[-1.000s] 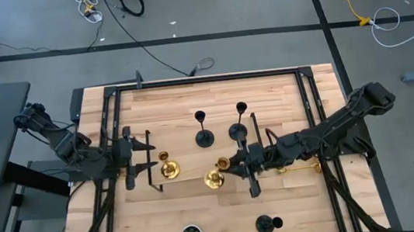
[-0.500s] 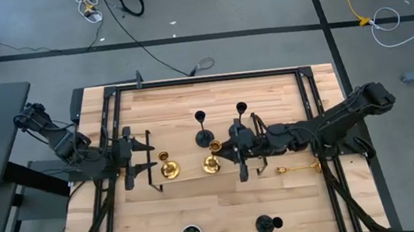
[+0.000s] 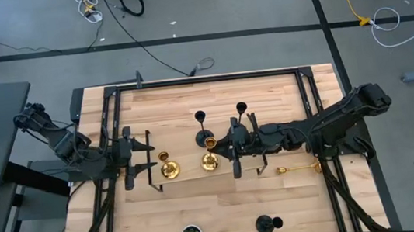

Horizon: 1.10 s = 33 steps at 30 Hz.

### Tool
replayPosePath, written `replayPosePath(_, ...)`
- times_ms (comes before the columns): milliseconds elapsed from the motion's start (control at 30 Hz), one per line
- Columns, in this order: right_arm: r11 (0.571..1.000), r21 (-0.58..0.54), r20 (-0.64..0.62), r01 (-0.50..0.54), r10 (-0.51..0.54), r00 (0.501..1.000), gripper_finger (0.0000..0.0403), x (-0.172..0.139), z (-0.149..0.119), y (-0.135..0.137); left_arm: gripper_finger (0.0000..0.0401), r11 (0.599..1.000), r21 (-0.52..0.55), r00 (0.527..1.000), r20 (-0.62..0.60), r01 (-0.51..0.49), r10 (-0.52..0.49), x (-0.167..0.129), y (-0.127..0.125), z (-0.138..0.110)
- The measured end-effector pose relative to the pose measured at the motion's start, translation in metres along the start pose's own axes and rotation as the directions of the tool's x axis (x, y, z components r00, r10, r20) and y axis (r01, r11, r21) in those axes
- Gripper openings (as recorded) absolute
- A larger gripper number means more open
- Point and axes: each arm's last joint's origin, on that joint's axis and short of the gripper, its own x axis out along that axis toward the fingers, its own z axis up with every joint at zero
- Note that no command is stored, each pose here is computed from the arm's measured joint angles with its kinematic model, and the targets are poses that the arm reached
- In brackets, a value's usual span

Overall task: Pick & Place candle stick holders
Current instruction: Put the bottom gold candle holder aligned with the other gold candle holder on the shelf

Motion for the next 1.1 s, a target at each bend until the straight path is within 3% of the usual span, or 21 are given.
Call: replayPosePath(1100,1.000,0.005,-0.006,-0.025,0.025,1.000,0.0030,0.012,-0.011,0.000,0.0222,1.000,0.008,1.000,-0.006,-0.002,0.002,0.000,0.000,-0.001)
